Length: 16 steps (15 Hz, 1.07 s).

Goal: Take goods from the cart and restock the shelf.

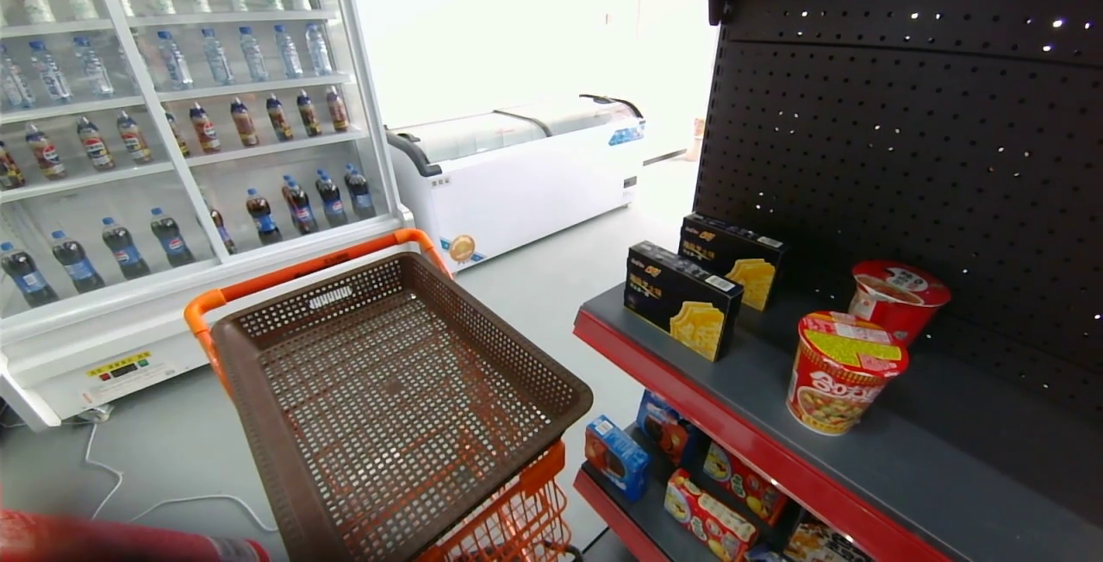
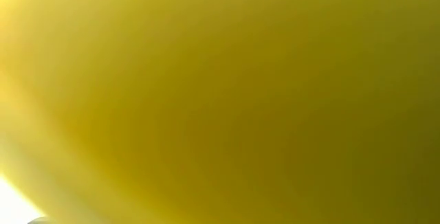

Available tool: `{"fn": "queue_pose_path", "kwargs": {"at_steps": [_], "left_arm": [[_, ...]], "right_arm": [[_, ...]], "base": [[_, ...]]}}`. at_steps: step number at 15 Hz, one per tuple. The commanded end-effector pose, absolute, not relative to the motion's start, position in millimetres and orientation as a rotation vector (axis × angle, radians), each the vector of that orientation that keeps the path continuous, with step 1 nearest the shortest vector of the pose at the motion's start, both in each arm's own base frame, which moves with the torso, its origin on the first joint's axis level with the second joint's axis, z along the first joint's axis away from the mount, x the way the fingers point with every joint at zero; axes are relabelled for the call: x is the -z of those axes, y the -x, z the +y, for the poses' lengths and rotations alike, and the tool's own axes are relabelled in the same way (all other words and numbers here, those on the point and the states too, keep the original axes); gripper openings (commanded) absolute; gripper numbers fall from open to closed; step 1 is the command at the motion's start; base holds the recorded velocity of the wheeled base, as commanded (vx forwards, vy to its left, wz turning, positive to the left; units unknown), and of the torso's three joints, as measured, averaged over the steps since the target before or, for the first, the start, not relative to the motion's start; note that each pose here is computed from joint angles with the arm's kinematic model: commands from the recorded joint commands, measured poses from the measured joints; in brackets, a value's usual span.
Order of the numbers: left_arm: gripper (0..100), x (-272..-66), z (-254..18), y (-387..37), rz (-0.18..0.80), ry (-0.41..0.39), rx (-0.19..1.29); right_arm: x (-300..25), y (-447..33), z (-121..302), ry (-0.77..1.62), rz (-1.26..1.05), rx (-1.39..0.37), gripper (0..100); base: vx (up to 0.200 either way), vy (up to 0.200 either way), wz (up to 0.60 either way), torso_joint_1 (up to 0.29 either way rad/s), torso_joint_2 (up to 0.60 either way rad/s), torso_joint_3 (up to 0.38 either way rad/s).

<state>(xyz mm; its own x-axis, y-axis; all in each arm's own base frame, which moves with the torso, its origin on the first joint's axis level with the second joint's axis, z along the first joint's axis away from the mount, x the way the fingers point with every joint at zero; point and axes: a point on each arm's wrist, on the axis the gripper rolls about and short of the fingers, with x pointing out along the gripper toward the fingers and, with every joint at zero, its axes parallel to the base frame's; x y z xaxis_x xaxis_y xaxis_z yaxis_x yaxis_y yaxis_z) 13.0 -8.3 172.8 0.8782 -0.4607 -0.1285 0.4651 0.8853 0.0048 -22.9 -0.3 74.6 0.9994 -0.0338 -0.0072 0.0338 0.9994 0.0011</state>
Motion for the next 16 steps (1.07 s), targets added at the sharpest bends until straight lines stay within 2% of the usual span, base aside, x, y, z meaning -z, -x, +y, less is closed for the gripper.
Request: {"fn": "queue_pose_path", "kwargs": {"at_steps": [1, 2, 15, 16], "left_arm": [[0, -171.2, -8.3, -13.0, 0.13, -0.037, 0.481], [0, -168.6, -8.4, -13.3, 0.14, -0.037, 0.482], [0, -160.2, -8.8, -14.7, 0.173, -0.036, 0.48], [0, -158.0, -8.9, -14.9, 0.181, -0.036, 0.481]], "right_arm": [[-74.7, 22.8, -0.3, 0.0, 0.008, 0.035, 100], [-74.7, 22.8, -0.3, 0.0, 0.008, 0.035, 100], [-74.7, 22.8, -0.3, 0.0, 0.008, 0.035, 100], [-74.7, 22.8, -0.3, 0.0, 0.008, 0.035, 100]], "base": [[0.0, 0.0, 0.0, 0.0, 0.0, 0.0], [0.0, 0.0, 0.0, 0.0, 0.0, 0.0], [0.0, 0.0, -0.6, 0.004, 0.0, 0.002], [0.0, 0.0, 0.0, 0.0, 0.0, 0.0]]}}
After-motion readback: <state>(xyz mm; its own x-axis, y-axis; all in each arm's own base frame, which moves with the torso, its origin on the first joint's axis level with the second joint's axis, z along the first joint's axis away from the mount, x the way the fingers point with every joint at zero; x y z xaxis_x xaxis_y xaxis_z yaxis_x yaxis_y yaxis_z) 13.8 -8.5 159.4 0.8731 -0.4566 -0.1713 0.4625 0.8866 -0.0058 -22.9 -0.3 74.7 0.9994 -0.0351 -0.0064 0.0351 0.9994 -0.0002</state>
